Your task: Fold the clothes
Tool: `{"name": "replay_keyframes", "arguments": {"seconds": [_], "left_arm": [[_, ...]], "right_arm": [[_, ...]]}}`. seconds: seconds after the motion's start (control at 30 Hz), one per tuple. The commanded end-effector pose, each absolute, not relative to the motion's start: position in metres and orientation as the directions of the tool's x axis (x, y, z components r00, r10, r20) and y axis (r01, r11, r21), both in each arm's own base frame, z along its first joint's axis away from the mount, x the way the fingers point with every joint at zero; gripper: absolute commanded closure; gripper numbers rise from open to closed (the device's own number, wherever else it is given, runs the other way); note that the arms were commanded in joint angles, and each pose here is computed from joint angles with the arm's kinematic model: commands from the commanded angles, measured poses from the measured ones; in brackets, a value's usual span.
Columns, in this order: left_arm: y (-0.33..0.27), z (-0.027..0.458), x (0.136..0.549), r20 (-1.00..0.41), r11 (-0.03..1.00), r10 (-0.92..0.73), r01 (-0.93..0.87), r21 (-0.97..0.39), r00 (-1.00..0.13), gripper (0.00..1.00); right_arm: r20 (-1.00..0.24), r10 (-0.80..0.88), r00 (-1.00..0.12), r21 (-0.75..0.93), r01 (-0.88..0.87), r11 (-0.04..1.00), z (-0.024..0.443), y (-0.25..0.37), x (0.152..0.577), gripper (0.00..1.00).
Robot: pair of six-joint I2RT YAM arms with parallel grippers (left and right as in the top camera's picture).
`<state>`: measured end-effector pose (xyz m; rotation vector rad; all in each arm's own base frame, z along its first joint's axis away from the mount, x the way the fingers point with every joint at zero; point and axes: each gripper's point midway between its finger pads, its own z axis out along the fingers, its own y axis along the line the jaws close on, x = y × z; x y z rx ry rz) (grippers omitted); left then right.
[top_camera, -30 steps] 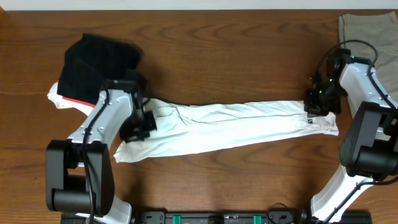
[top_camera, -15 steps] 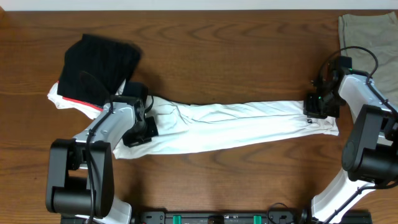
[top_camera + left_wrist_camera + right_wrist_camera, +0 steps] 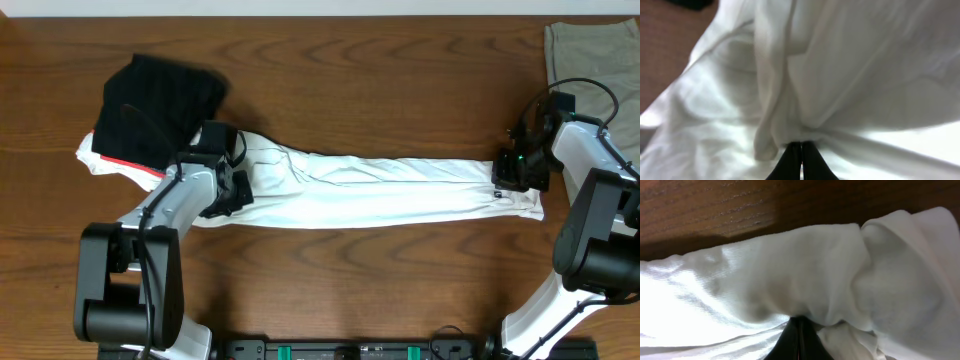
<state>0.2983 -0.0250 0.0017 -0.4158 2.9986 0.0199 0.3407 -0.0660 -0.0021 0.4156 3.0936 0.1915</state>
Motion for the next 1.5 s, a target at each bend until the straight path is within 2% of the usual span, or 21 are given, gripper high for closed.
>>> {"name": "replay_keyframes", "arguments": {"seconds": [0.0, 0.1, 0.2, 0.57, 0.73, 0.9, 1.07, 1.3, 1.47], "left_arm": [[-0.020, 0.023, 0.312, -0.140, 0.965, -0.257, -0.263, 0.025, -0.956, 0.94], [-0.026, 0.051, 0.324, -0.168, 0.965, -0.260, -0.262, -0.013, -0.951, 0.94], [-0.039, 0.063, 0.330, -0.174, 0.964, -0.263, -0.249, -0.097, -0.949, 0.94], [-0.037, 0.010, 0.306, -0.033, 0.963, -0.268, -0.267, -0.046, -0.963, 0.94], [-0.033, -0.002, 0.308, -0.024, 0.963, -0.269, -0.268, -0.014, -0.963, 0.94], [-0.033, -0.002, 0.309, -0.031, 0.963, -0.269, -0.269, -0.017, -0.963, 0.94], [-0.034, 0.010, 0.321, -0.058, 0.963, -0.269, -0.267, -0.028, -0.961, 0.94], [-0.054, 0.070, 0.349, -0.161, 0.960, -0.263, -0.242, -0.137, -0.951, 0.94], [-0.062, 0.072, 0.350, -0.173, 0.965, -0.243, -0.220, -0.143, -0.954, 0.94]], "right_arm": [[0.041, 0.272, -0.961, 0.145, 0.276, 0.950, -0.015, -0.065, 0.331, 0.98], [0.035, 0.239, -0.970, 0.216, 0.241, 0.946, -0.013, -0.054, 0.334, 0.93], [0.048, 0.239, -0.970, 0.214, 0.244, 0.946, -0.013, -0.053, 0.331, 0.92], [0.089, 0.241, -0.966, 0.208, 0.255, 0.944, -0.004, -0.059, 0.324, 0.91], [0.110, 0.269, -0.957, 0.208, 0.287, 0.935, -0.002, -0.067, 0.317, 0.91], [0.107, 0.305, -0.946, 0.225, 0.322, 0.920, -0.002, -0.076, 0.316, 0.96], [-0.035, 0.200, -0.979, 0.502, 0.156, 0.851, 0.033, -0.035, 0.346, 0.93], [-0.219, 0.092, -0.971, 0.626, -0.068, 0.777, 0.098, 0.018, 0.357, 0.92], [-0.253, -0.050, -0.966, 0.649, -0.208, 0.732, 0.109, 0.076, 0.351, 0.94]]}}
